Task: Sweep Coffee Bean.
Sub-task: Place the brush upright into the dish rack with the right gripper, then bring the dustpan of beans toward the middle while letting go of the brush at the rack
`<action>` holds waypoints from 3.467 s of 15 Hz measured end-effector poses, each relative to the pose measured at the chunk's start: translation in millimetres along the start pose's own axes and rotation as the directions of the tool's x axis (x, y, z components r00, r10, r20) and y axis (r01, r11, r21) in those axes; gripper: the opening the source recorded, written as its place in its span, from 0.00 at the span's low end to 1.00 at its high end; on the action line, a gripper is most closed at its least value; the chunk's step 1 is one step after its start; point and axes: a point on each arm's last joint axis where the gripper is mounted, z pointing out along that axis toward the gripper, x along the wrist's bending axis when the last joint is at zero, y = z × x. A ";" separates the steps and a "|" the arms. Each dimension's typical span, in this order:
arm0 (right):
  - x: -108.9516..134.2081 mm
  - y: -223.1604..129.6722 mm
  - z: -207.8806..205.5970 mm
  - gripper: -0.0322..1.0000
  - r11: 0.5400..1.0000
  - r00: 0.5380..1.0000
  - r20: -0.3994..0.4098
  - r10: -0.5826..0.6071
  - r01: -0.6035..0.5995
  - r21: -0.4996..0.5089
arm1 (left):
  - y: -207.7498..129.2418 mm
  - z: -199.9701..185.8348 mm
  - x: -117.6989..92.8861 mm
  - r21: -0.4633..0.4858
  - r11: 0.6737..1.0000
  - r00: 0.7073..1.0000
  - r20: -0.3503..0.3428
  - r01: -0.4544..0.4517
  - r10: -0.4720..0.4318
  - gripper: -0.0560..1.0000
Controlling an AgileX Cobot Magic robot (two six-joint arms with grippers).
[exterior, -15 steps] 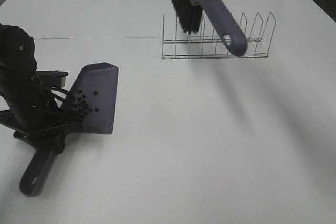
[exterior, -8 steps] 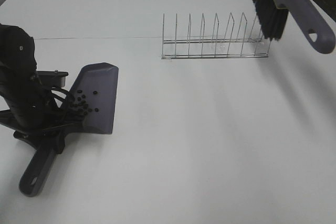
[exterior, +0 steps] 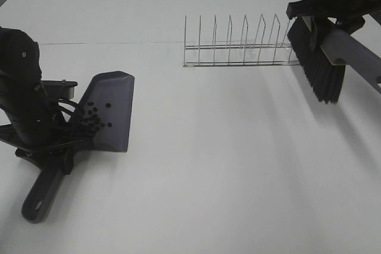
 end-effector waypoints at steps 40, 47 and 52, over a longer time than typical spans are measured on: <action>6.6 71.2 78.1 0.78 0.971 0.999 0.027 -0.016 0.022 -0.236 | 0.0 -1.0 -0.1 -0.003 1.000 1.000 0.001 0.000 0.000 0.36; 2.2 72.4 29.9 0.79 0.950 1.000 0.024 0.002 0.005 -0.312 | 2.9 -11.9 -8.2 -0.076 0.996 0.997 0.066 0.038 -0.033 0.36; 1.8 69.5 9.3 0.79 0.946 1.000 0.004 0.012 -0.010 -0.323 | 2.6 -14.4 -37.1 -0.114 0.993 0.996 0.083 -0.032 0.041 0.36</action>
